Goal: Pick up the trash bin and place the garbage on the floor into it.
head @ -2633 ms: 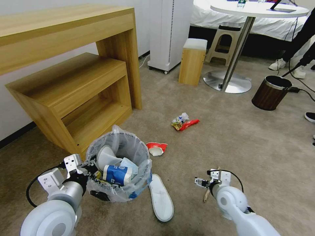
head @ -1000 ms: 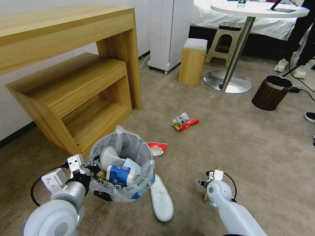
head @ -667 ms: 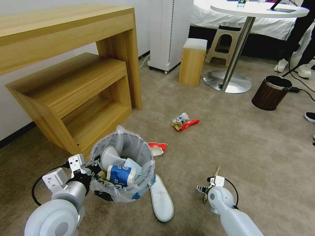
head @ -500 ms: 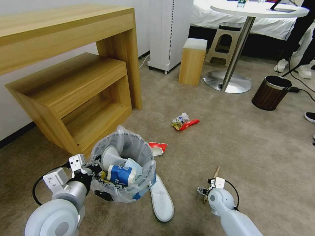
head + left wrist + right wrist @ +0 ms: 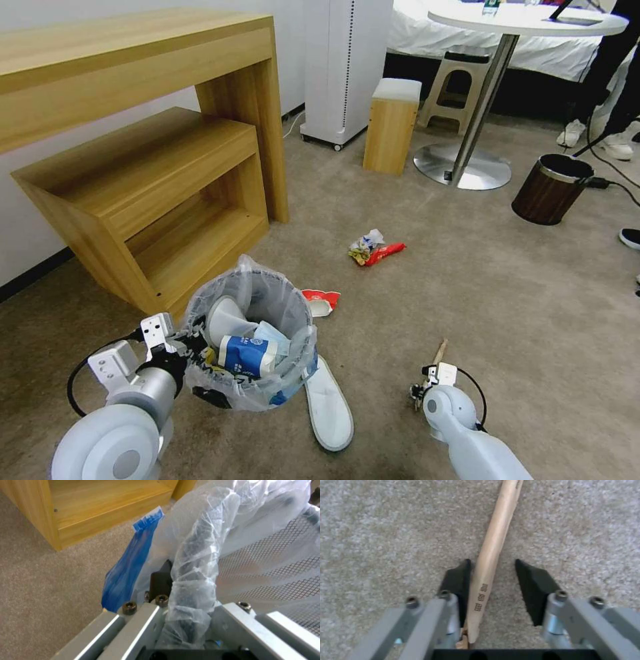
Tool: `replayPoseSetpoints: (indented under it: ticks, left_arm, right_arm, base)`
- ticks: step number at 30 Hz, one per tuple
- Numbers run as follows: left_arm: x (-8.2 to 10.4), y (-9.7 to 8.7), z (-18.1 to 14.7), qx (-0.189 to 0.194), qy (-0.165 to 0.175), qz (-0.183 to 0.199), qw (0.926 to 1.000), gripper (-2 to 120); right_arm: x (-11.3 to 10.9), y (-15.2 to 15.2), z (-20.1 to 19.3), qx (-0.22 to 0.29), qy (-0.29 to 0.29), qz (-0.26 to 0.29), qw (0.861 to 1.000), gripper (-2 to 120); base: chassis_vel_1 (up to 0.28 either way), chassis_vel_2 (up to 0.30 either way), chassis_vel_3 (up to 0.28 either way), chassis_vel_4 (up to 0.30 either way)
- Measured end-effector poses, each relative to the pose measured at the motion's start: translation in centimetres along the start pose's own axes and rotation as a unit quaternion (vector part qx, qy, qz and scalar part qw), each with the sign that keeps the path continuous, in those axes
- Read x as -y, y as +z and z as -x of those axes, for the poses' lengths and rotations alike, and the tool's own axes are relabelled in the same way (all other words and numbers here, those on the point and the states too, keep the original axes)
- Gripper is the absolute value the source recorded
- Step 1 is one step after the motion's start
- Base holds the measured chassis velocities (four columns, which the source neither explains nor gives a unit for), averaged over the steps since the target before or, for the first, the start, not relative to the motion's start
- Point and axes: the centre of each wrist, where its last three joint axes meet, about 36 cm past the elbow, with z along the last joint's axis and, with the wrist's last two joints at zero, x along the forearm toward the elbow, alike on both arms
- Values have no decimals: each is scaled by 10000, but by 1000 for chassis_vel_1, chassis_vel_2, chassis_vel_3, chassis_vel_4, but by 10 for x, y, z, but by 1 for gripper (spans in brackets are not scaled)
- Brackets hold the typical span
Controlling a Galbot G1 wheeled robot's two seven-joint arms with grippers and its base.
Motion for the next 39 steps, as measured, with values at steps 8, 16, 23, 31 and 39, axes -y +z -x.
replayPoseSetpoints:
  ticks: [8,16,23,31,39]
  left_arm:
    - [2,1,1,0,21,-17,10000,1]
    - [2,2,2,-14,6,-29,10000,1]
    - [-1,3,5,-53,-53,-51,10000,1]
    - [2,10,7,-320,17,-163,9994,1]
    - [4,19,6,-615,71,-159,9980,1]
  right_arm:
    - [5,-2,0,32,30,-35,10000,4]
    - [8,-11,-13,289,-118,-100,9995,0]
    - [15,-38,-68,1595,-1041,-86,9817,0]
    - [22,-71,-144,3796,-3784,-720,8411,0]
    - [10,-78,-163,4484,-5138,-1126,7227,0]
  base:
    - [0,0,0,0]
    - [0,0,0,0]
    - [0,0,0,0]
    - [0,0,0,0]
    - [0,0,0,0]
